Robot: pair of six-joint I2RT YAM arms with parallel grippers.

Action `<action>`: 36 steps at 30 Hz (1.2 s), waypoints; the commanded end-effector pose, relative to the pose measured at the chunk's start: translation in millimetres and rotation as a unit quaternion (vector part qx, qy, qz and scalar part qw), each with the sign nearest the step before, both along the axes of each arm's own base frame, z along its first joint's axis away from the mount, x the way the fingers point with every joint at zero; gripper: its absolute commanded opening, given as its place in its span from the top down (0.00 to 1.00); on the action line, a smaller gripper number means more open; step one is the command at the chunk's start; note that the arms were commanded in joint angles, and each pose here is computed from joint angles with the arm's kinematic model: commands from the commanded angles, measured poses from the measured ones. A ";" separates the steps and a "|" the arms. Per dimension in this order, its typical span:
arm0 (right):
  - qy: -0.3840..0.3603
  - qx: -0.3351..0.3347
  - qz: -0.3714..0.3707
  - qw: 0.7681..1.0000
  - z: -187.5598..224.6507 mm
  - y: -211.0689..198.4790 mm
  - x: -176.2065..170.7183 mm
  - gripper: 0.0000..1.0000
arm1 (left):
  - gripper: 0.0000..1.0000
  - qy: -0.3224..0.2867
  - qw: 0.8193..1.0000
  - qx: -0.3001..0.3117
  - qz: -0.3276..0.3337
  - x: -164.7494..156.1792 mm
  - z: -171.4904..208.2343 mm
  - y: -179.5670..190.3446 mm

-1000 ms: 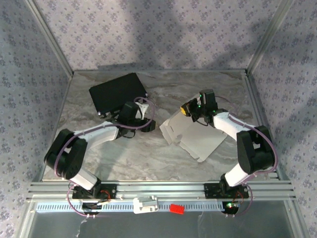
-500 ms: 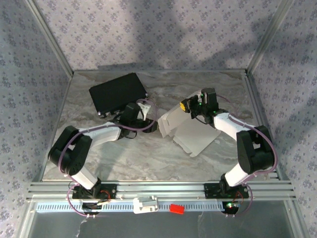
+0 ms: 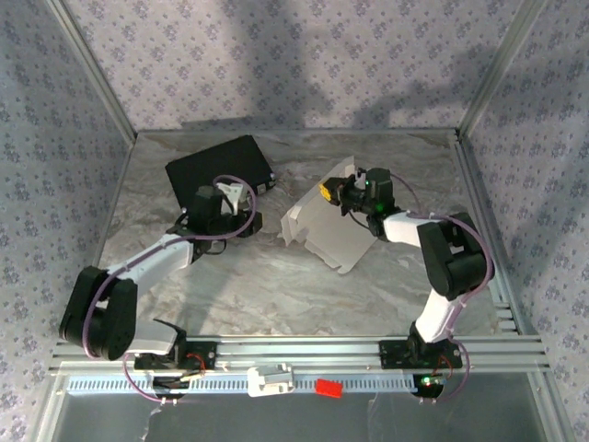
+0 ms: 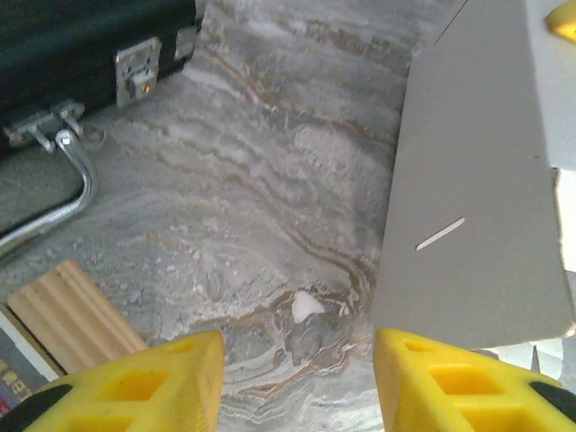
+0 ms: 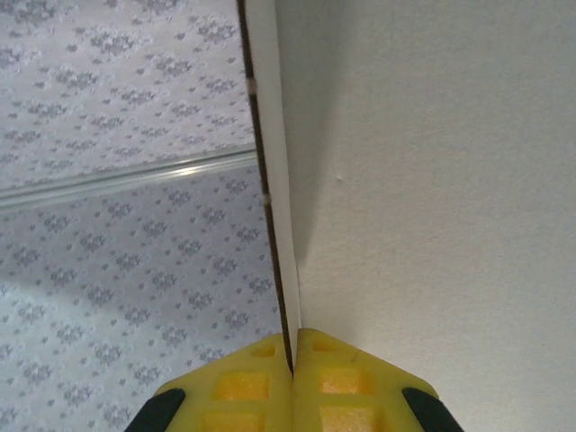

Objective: Fold the paper box

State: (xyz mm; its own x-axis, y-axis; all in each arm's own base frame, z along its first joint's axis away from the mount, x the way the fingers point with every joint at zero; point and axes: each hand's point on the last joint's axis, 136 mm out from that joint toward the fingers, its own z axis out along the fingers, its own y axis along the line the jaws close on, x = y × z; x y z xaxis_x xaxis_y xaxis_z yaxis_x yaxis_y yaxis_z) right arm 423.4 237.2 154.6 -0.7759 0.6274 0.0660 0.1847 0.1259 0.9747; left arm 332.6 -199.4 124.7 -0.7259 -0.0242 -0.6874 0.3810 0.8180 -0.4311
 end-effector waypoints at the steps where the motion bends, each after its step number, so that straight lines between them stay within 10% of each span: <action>1: -0.046 0.023 0.018 0.999 7.4 1.6 -5.4 1.00 | 0.53 0.006 1.000 0.003 -0.025 -4.0 -11.5 -4.8; 10: -0.052 0.033 0.044 0.997 -3.7 1.6 -13.6 1.00 | 0.53 -0.026 0.989 0.010 -0.143 -22.6 -34.1 -49.9; 36: -0.045 0.053 0.040 0.997 0.0 7.8 -1.2 1.00 | 0.50 -0.074 0.978 -0.034 -0.190 -20.6 -23.3 -100.6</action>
